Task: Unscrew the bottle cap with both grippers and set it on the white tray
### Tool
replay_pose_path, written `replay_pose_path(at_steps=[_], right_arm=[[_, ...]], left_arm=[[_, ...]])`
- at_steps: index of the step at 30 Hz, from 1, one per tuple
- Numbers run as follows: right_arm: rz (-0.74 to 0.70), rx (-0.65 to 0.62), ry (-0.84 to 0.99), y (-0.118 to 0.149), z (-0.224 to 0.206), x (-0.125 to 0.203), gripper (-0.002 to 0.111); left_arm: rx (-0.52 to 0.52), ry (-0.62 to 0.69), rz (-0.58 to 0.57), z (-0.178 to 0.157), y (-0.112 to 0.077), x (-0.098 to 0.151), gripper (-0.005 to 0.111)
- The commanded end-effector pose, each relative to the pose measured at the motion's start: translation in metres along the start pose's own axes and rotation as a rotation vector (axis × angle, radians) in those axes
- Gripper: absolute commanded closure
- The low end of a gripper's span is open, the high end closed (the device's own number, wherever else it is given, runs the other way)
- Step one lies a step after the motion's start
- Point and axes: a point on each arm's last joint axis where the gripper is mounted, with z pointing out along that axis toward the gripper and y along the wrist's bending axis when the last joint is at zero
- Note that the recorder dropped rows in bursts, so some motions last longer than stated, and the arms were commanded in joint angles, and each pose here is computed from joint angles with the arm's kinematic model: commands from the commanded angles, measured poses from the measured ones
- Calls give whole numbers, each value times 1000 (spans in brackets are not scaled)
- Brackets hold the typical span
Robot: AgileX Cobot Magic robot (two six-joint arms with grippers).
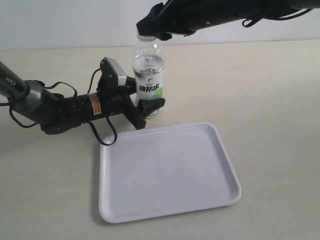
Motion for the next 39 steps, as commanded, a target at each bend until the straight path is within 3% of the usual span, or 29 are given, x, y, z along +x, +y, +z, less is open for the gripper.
replay_pose_path(at_steps=[1,9,19,22,28,32,33,35,39], right_arm=[[-5,-8,-6,1,0,-2,68],[-84,-29,6,3,-1,-6,107],[-456,-71,51,6,-4,-12,108],[-480,-80,54,6,-4,-11,108],[-399,-47,11,13,-22,-27,96],[-133,40,-3,20,-51,-45,75],[-21,77,33,20,-59,-46,68],[33,145,150,17,-68,-47,63],[39,287,346,12,-93,-60,63]], left_arm=[[-7,6,7,1,0,-3,107],[-7,6,7,1,0,-3,107],[-5,7,8,1,0,-3,107],[-5,7,8,1,0,-3,107],[-5,7,8,1,0,-3,107],[-4,4,12,1,0,-5,107],[-5,1,17,1,1,-7,107],[-5,-2,22,1,1,-8,107],[-4,-1,23,1,1,-8,107]])
